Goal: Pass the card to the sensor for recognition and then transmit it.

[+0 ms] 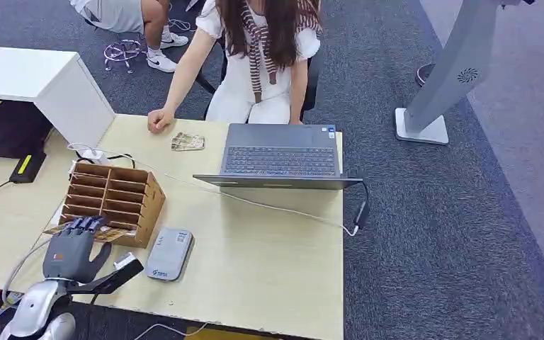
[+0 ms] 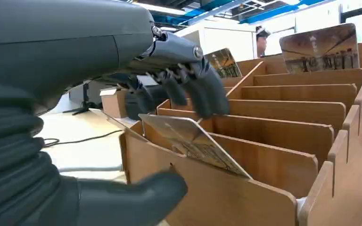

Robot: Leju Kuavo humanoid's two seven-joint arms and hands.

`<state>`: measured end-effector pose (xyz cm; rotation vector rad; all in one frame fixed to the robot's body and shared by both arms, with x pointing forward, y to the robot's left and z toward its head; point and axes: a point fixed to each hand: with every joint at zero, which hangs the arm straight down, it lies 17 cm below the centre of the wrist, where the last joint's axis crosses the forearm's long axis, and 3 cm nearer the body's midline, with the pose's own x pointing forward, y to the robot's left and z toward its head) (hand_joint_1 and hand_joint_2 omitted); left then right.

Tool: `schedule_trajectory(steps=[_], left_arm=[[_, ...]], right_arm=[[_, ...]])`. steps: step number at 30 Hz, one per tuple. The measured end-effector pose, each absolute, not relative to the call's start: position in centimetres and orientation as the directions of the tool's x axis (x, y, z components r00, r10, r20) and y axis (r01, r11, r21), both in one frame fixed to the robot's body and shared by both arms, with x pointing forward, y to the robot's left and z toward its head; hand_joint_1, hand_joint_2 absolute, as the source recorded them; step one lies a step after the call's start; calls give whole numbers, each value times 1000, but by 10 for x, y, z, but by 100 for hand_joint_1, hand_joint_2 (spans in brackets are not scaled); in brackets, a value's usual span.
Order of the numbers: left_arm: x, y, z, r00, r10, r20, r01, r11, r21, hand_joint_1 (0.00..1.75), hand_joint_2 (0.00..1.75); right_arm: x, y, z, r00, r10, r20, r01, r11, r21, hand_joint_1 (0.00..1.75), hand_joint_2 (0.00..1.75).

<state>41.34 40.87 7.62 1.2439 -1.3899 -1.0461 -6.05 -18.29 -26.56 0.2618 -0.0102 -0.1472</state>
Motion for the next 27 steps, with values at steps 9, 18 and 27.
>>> schedule_trajectory(steps=[9, 18, 27], left_arm=[[413, 408, 79, -25, -993, 113, -186, 115, 976, 175, 175], [412, 406, 85, -40, -993, 110, -219, 117, 969, 175, 175], [398, 391, 106, -95, -990, 101, -302, 125, 945, 175, 175]], right_arm=[[-61, -183, -266, 990, -141, -9, 138, 956, 259, 0, 175], [-61, -184, -266, 990, -140, -7, 137, 956, 258, 0, 175], [-60, -185, -266, 989, -146, -5, 142, 956, 256, 0, 175]])
